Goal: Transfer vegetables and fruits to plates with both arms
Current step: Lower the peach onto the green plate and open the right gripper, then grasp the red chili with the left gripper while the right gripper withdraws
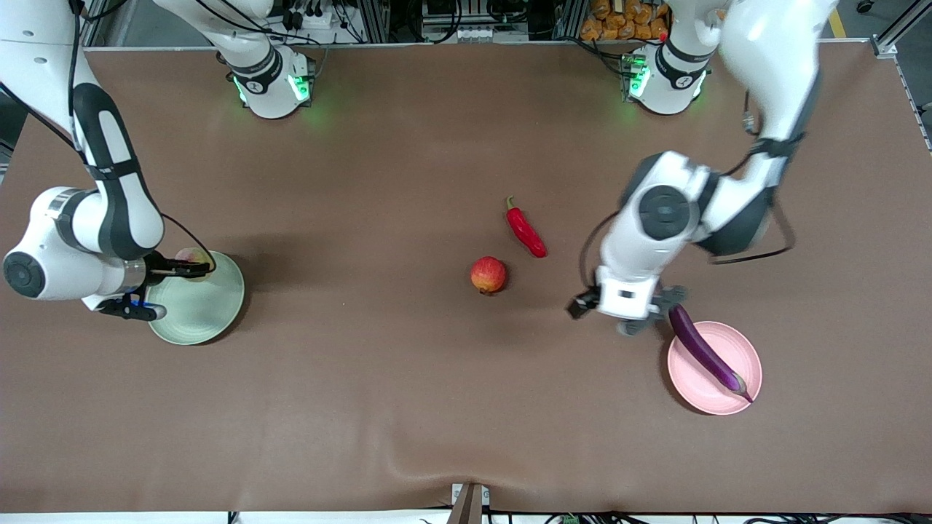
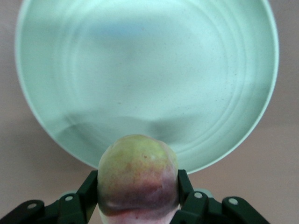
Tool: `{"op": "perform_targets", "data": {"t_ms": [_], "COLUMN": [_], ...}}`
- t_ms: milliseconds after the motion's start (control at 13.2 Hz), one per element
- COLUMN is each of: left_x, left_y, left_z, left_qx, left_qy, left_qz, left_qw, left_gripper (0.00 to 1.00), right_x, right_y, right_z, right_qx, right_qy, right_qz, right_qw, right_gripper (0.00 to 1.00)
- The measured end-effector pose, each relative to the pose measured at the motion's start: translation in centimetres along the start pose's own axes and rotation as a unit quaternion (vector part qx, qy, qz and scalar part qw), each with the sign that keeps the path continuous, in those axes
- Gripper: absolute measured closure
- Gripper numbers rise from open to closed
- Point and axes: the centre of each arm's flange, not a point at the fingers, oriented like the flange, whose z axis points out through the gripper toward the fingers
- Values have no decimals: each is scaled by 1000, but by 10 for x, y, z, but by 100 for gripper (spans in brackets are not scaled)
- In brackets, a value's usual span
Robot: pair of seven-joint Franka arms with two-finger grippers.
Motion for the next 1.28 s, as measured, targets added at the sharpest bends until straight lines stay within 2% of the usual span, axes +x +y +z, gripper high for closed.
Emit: {"op": "perform_targets", "data": {"t_ms": [302, 528, 755, 906, 1283], "left_x": [73, 109, 124, 122, 112], "left_y": [-72, -117, -137, -135, -130], "left_z": [-69, -126, -155, -160, -172], "left_qx": [29, 48, 51, 50, 28], "left_qy": [11, 10, 10, 11, -1], "left_qz": [15, 25, 52, 57, 56], "left_qw": [999, 998, 997, 997, 998], "left_gripper": [0, 0, 0, 0, 0], "right_x": [-1, 0, -2, -6, -26], "right_y": [-1, -3, -21, -52, -198], "right_z": [10, -9, -66, -100, -113], "right_qx": [0, 1, 20, 39, 62], "right_qy": [8, -7, -42, -53, -66], "right_qz": [-2, -4, -3, 40, 157], "right_qw": [1000, 1000, 999, 997, 983], "right_gripper": [27, 0, 0, 0, 0]}}
